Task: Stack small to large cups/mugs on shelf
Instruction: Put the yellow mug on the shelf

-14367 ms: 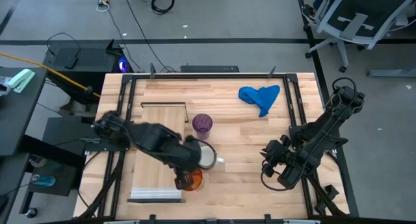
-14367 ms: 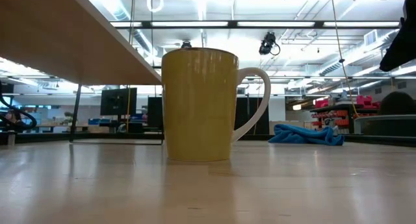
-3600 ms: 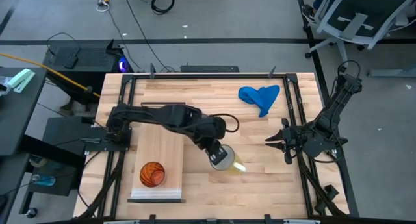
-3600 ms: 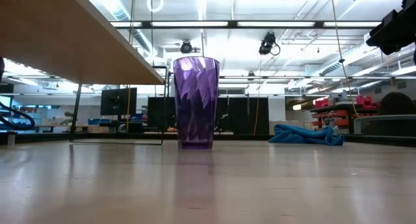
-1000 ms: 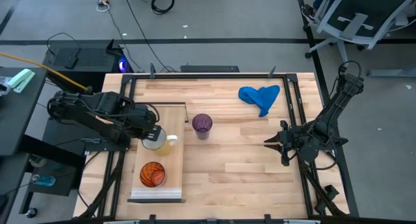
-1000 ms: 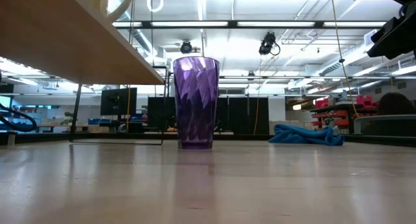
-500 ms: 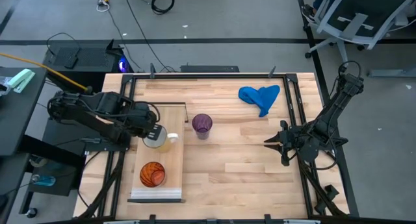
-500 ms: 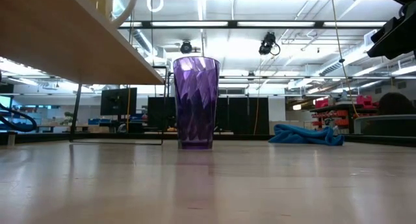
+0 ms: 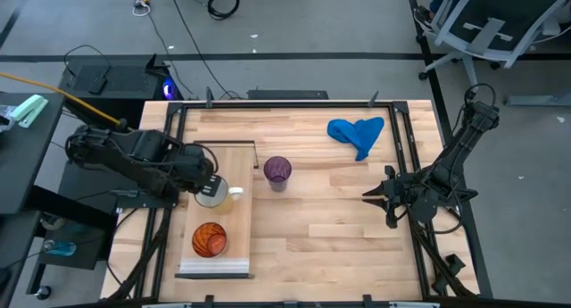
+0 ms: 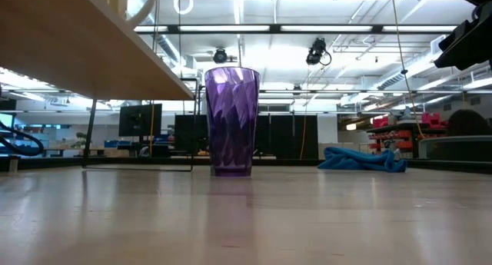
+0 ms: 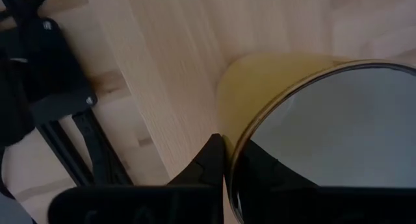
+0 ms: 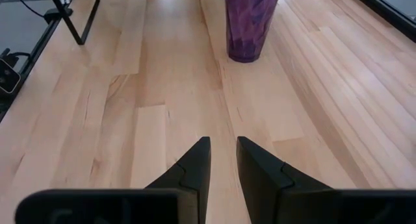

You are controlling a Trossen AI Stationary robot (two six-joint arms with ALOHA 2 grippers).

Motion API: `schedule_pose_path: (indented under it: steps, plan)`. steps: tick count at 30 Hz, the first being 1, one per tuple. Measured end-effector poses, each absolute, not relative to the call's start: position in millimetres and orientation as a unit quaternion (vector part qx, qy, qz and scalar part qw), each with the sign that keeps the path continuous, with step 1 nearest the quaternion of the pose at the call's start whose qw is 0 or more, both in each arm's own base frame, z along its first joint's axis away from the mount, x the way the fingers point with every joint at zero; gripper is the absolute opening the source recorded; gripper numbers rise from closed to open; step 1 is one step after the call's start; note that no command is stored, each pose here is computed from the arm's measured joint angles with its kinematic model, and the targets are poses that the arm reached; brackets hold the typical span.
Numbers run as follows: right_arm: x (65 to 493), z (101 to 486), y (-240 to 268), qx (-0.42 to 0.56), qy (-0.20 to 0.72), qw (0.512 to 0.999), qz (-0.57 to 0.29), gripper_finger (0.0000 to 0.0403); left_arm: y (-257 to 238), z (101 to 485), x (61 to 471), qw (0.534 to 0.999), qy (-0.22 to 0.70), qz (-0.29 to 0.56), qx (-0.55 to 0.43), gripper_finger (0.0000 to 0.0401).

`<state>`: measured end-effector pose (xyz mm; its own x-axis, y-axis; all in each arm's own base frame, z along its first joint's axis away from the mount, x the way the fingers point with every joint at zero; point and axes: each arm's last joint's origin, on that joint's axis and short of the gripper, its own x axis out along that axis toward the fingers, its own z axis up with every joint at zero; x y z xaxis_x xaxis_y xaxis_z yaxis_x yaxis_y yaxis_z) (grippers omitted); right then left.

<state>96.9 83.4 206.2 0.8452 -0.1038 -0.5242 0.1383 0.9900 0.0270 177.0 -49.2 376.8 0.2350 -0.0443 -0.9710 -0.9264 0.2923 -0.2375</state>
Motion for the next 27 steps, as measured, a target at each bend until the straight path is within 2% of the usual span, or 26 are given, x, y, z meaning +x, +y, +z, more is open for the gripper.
schedule_pose_path:
  steps: [24, 27]
  plan:
    - [96.9, 206.2, 83.5, 0.033, 0.271, 0.960, -0.063, 0.0083, -57.0, 365.7, 172.1, 0.599, 0.524, 0.362, -0.485, 0.0024]
    - [96.9, 206.2, 83.5, 0.034, 0.271, 0.960, -0.063, 0.0083, -56.4, 366.4, 169.4, 0.596, 0.525, 0.361, -0.489, 0.0045]
